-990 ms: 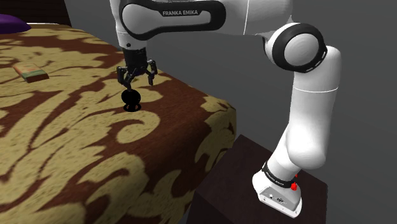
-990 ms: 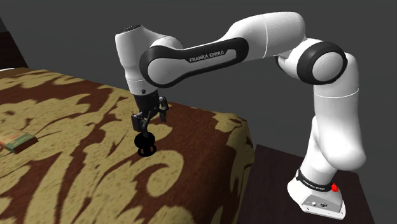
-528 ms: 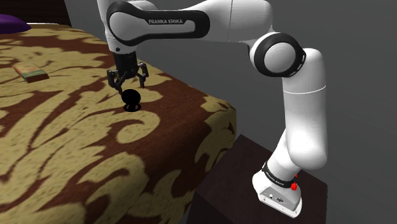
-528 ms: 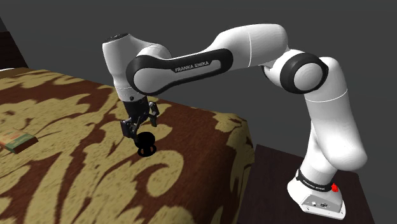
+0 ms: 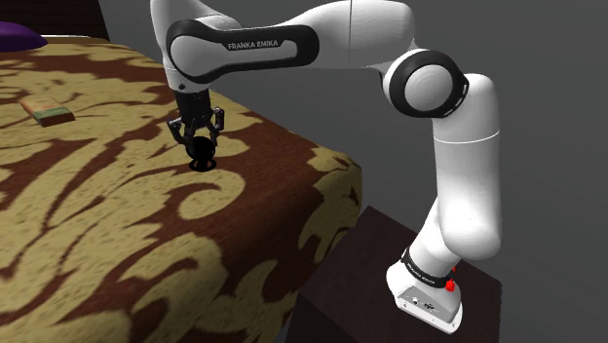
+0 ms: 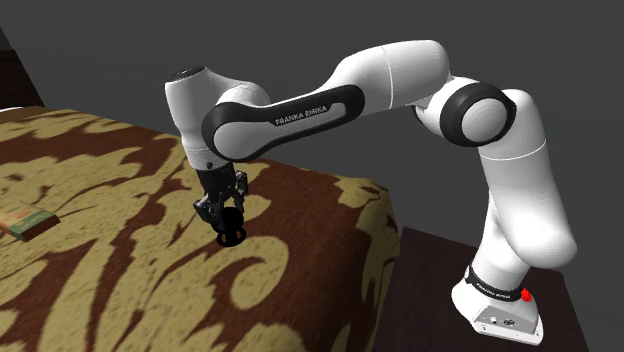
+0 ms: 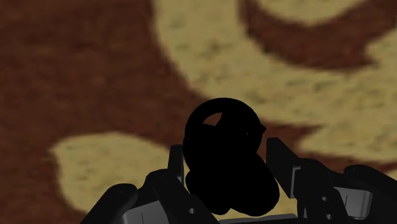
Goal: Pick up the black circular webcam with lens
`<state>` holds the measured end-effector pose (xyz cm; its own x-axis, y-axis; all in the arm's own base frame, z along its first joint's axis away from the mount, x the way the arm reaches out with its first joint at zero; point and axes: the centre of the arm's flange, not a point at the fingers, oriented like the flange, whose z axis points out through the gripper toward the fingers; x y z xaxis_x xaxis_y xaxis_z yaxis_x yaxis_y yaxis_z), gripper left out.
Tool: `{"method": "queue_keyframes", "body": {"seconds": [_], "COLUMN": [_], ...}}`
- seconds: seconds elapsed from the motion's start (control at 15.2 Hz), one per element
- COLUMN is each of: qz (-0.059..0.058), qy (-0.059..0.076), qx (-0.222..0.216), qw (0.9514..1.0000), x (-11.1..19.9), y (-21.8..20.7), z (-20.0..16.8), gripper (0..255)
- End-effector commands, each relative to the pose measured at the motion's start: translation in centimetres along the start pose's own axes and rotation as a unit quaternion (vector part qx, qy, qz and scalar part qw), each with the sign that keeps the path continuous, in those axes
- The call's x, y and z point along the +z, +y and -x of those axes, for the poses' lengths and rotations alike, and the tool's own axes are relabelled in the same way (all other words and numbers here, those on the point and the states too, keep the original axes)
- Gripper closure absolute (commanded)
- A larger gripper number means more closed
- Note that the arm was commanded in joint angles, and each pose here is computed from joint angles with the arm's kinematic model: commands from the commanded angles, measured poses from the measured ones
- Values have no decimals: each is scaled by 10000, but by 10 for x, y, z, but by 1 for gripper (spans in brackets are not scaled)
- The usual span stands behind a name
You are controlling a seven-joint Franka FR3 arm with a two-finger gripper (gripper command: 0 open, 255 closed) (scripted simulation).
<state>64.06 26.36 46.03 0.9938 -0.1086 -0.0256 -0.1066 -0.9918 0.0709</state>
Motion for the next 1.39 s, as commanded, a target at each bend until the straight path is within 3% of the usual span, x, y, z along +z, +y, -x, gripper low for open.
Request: {"method": "queue_keyframes", "body": {"seconds": [0.0, 0.4, 1.32], "qz": [6, 6, 6], "qy": [-7, -7, -7], "qx": [4, 4, 4], "qw": [10000, 10000, 10000], "x": [2, 2, -71], "y": [1, 0, 6], "z": [-1, 0, 2], "gripper": [255, 255, 255]}}
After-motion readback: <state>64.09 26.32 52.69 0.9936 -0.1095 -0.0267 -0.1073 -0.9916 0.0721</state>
